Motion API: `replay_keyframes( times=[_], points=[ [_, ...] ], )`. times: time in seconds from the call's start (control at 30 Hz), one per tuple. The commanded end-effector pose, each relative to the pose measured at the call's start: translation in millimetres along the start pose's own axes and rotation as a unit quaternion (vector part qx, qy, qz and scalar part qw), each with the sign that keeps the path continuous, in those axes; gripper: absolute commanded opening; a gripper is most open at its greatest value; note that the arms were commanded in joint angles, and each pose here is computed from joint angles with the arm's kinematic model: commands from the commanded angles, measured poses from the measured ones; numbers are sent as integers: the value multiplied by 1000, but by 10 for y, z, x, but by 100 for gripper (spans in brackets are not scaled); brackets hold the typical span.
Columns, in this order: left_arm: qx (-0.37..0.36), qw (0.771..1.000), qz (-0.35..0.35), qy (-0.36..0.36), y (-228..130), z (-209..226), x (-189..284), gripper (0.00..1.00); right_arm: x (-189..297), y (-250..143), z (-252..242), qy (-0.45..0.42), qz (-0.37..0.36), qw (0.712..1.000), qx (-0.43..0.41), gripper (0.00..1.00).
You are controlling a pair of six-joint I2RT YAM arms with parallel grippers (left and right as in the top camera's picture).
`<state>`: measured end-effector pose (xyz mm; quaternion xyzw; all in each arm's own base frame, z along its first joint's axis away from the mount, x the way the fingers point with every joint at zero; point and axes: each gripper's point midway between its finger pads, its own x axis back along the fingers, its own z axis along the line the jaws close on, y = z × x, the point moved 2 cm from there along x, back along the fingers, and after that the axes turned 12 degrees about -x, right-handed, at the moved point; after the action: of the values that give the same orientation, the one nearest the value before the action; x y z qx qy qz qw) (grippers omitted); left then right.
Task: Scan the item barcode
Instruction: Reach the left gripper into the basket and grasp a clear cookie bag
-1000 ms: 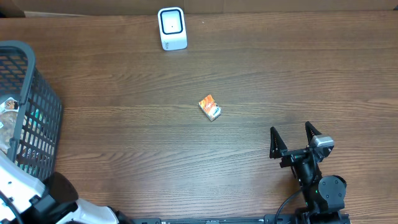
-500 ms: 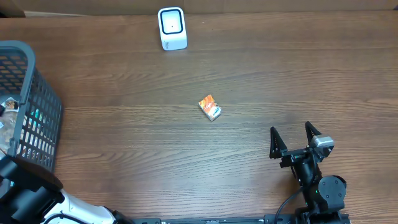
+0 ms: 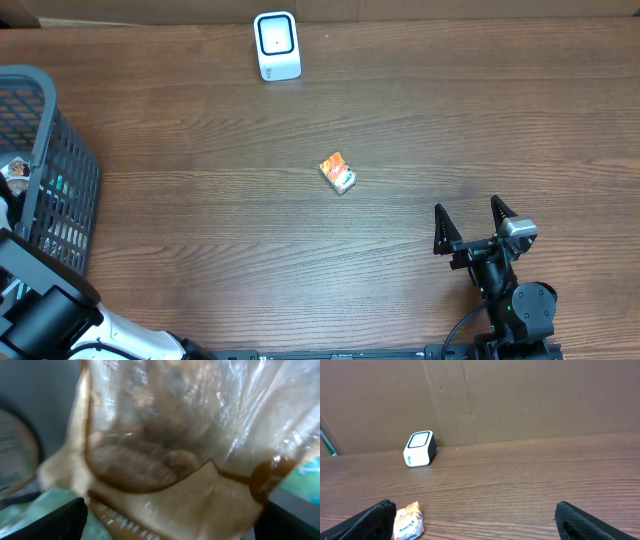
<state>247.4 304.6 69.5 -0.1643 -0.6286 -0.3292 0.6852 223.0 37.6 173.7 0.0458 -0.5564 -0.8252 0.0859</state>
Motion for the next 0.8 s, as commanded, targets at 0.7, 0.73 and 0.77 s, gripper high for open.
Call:
replay_keyframes(
  times=[0.7, 0.73, 0.77],
  points=[
    [-20, 1000, -11, -5, 8, -28, -28, 4, -2, -18, -30, -6, -2, 1000, -4, 100],
    [-17, 1000, -13, -5, 41, -20, 23, 4, -2, -18, -30, -6, -2, 1000, -4, 100],
    [-15, 1000, -15, -7, 86, -15, 100, 4, -2, -18, -30, -6, -2, 1000, -4, 100]
  ],
)
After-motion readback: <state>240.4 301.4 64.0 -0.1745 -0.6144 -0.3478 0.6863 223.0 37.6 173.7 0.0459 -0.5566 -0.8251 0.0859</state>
